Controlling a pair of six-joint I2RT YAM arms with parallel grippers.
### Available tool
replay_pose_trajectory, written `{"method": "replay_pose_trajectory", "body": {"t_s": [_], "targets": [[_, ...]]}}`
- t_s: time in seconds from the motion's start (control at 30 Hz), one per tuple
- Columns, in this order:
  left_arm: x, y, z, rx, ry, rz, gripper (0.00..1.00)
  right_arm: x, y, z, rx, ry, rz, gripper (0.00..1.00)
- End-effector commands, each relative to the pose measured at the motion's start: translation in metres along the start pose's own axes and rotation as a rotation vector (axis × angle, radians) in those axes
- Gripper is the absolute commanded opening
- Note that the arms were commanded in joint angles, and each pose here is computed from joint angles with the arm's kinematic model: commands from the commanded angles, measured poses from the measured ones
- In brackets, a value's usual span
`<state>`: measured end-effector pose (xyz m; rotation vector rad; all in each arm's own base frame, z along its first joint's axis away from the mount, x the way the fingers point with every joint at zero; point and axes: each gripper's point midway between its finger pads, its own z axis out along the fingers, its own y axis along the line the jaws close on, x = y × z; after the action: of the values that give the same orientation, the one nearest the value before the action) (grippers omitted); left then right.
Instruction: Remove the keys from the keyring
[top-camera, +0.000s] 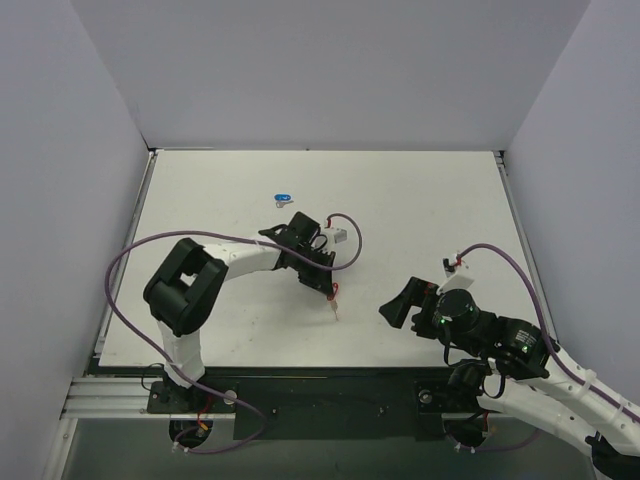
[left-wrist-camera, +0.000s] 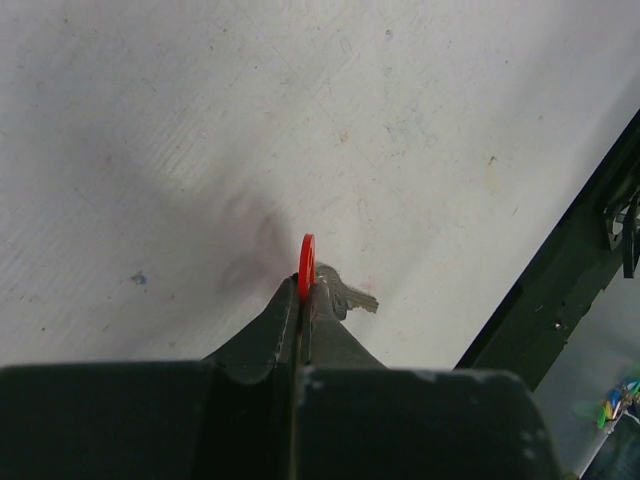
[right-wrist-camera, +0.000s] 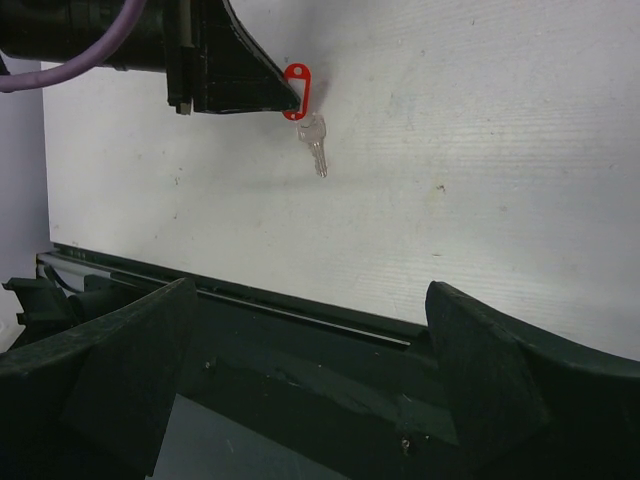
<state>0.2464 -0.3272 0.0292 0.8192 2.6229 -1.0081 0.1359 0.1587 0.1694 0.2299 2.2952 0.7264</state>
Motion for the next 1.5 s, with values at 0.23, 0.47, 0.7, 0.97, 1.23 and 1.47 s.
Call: {"method": "replay_pose_trajectory", "body": {"t_s": [0.23,0.47,0.7,0.97,1.23,1.47], "targets": [[-0.056,-0.075,-0.084,-0.061,-0.252,0.072,0.00,-0.039,0.022,-0.026,-0.042,-0.112,0.067,0.92],[-0.073,-0.133,-0.144,0.006,-0.400,0.118,0.00,-0.060,0.052,-0.044,-0.163,-0.159,0.102,0.93],[-0.088,-0.192,-0.206,0.138,-0.531,0.155,0.00,-0.076,0.138,-0.080,-0.596,-0.165,0.119,0.92],[-0.093,-0.261,-0.277,0.366,-0.651,0.227,0.00,-0.104,0.193,-0.127,-0.820,-0.212,0.049,0.92],[-0.089,-0.313,-0.329,0.588,-0.718,0.283,0.00,-0.128,0.224,-0.157,-0.946,-0.295,0.007,0.92],[-0.086,-0.345,-0.370,0.733,-0.794,0.325,0.00,-0.135,0.254,-0.168,-1.051,-0.298,-0.032,0.92]]}}
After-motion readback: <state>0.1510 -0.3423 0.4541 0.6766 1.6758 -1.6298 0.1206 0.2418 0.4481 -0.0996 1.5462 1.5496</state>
